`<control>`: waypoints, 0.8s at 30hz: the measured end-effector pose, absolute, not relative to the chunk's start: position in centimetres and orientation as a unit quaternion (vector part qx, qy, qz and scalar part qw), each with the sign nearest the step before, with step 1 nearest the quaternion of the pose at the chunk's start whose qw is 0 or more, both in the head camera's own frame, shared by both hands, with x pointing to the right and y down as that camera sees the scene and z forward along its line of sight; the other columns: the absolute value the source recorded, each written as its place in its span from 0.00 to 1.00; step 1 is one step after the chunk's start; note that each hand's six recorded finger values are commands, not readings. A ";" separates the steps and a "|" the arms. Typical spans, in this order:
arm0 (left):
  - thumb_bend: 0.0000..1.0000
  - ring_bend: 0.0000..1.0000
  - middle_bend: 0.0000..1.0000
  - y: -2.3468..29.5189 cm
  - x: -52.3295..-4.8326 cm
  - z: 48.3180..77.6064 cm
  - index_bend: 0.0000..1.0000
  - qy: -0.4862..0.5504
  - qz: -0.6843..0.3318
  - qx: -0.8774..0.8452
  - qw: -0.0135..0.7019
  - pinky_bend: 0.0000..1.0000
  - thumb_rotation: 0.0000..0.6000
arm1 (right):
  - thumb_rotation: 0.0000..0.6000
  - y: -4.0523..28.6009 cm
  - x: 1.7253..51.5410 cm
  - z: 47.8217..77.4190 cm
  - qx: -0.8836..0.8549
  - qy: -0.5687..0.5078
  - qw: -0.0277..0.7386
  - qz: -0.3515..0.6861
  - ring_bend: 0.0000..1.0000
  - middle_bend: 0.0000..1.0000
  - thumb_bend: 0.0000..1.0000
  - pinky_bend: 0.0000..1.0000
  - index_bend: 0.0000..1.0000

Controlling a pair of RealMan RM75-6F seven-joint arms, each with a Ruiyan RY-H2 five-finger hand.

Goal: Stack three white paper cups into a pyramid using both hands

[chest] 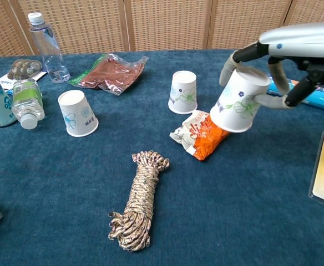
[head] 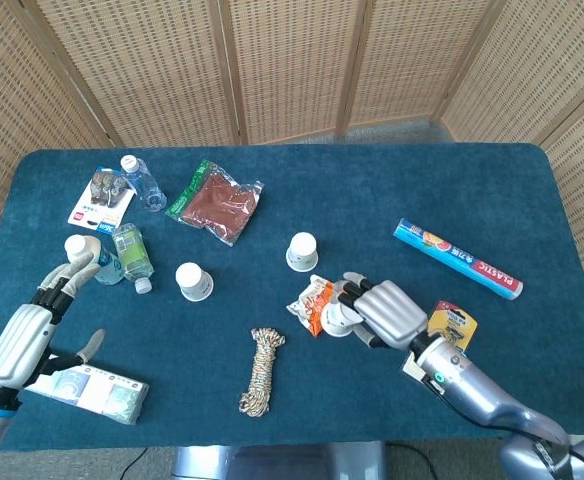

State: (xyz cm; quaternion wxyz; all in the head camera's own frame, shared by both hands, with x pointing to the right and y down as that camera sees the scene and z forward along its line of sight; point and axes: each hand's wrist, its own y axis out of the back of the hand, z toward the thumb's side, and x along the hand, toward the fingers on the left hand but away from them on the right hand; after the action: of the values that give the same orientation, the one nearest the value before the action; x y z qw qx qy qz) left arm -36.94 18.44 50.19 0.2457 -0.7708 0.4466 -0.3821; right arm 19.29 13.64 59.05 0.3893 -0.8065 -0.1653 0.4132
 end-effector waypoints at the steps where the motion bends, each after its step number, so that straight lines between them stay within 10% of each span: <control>1: 0.46 0.00 0.00 18.4 -36.9 50.2 0.02 0.447 -0.382 -0.771 0.246 0.05 1.00 | 1.00 13.3 19.2 59.3 -0.805 -0.165 0.390 0.415 0.13 0.22 0.54 0.59 0.32; 24: 0.46 0.00 0.00 19.7 -37.9 50.2 0.02 0.453 -0.396 -0.760 0.246 0.05 1.00 | 1.00 6.3 14.1 64.2 -0.778 -0.130 0.417 0.451 0.13 0.22 0.53 0.59 0.32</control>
State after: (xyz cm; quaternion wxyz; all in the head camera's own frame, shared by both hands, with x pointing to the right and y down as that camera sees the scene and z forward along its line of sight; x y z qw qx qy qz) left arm -37.86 19.67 50.20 0.2456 -0.7602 0.4525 -0.3962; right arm 14.09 6.35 64.22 0.4169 -0.7781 -0.1301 0.4513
